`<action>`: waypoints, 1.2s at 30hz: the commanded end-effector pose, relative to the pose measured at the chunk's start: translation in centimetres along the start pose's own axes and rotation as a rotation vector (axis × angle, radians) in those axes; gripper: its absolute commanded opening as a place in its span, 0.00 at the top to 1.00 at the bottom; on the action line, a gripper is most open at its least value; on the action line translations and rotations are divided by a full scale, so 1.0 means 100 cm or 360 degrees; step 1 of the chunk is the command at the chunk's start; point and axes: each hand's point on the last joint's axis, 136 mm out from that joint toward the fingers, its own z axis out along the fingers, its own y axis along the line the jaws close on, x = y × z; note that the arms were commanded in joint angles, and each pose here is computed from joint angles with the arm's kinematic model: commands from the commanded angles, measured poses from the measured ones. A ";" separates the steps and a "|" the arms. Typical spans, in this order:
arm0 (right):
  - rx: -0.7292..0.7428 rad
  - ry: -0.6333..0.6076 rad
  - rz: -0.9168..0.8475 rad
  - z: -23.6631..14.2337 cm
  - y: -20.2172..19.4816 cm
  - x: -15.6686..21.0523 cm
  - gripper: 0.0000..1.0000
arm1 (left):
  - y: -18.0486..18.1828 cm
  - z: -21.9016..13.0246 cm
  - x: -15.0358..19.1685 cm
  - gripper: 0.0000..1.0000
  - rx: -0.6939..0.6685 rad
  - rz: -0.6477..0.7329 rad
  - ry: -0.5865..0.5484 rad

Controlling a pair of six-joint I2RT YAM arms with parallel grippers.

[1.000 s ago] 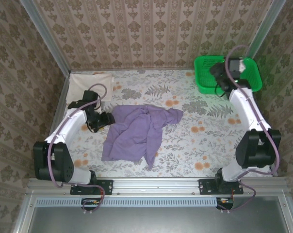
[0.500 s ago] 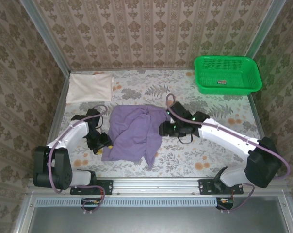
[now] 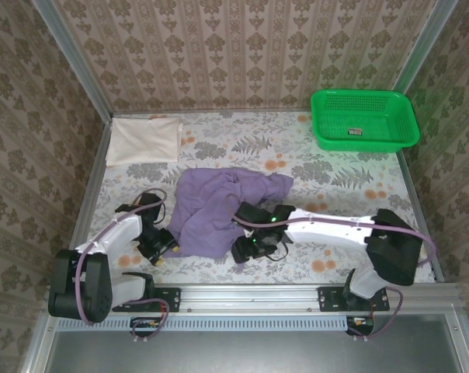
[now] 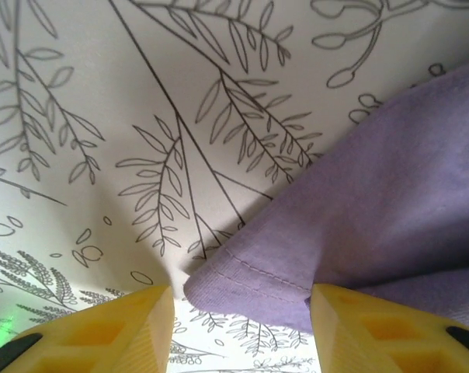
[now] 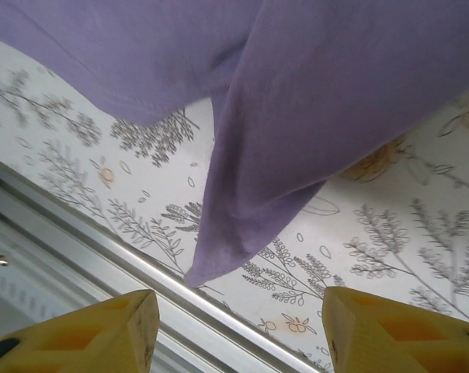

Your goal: Fold and stack the t-shirts

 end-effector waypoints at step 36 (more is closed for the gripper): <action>-0.0159 -0.1607 0.0418 -0.374 -0.118 -0.173 1.00 | -0.226 -0.400 -0.104 1.00 0.1326 0.0799 -0.1596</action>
